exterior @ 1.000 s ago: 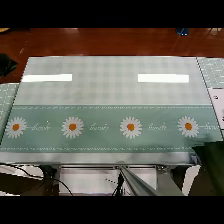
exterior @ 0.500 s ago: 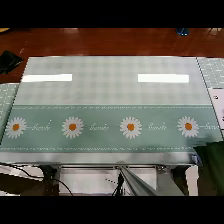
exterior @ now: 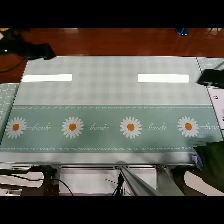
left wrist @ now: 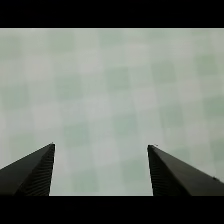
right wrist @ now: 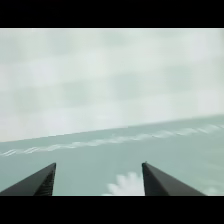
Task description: Fold the shirts.
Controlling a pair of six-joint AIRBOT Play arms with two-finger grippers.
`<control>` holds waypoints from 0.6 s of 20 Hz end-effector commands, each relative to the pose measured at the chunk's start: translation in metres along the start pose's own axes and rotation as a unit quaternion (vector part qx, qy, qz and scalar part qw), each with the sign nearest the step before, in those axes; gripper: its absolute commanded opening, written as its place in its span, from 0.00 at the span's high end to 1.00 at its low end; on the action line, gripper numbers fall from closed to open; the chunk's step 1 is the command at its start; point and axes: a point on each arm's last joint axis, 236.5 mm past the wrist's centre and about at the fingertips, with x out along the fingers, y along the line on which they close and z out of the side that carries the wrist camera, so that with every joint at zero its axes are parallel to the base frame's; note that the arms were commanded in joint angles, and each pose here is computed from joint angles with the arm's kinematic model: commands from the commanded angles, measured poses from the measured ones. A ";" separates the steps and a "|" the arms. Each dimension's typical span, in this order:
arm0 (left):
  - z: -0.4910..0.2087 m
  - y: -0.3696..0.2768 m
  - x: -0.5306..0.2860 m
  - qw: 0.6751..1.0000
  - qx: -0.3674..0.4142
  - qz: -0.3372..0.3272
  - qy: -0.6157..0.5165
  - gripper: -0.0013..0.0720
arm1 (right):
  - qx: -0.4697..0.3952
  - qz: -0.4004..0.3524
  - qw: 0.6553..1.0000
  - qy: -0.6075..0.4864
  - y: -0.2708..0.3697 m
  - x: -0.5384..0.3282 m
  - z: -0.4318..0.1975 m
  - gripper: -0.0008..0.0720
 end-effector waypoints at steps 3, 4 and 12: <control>-0.062 -0.069 0.000 0.986 0.065 0.050 0.142 0.01 | -0.140 0.053 0.988 0.044 0.108 0.027 -0.016 0.15; -0.066 -0.081 0.000 0.985 0.079 0.049 0.147 0.01 | -0.148 0.057 0.986 0.044 0.116 0.026 -0.018 0.15; -0.057 -0.108 -0.028 0.991 0.061 0.046 0.114 0.02 | -0.149 0.070 0.984 0.063 0.127 0.024 -0.029 0.15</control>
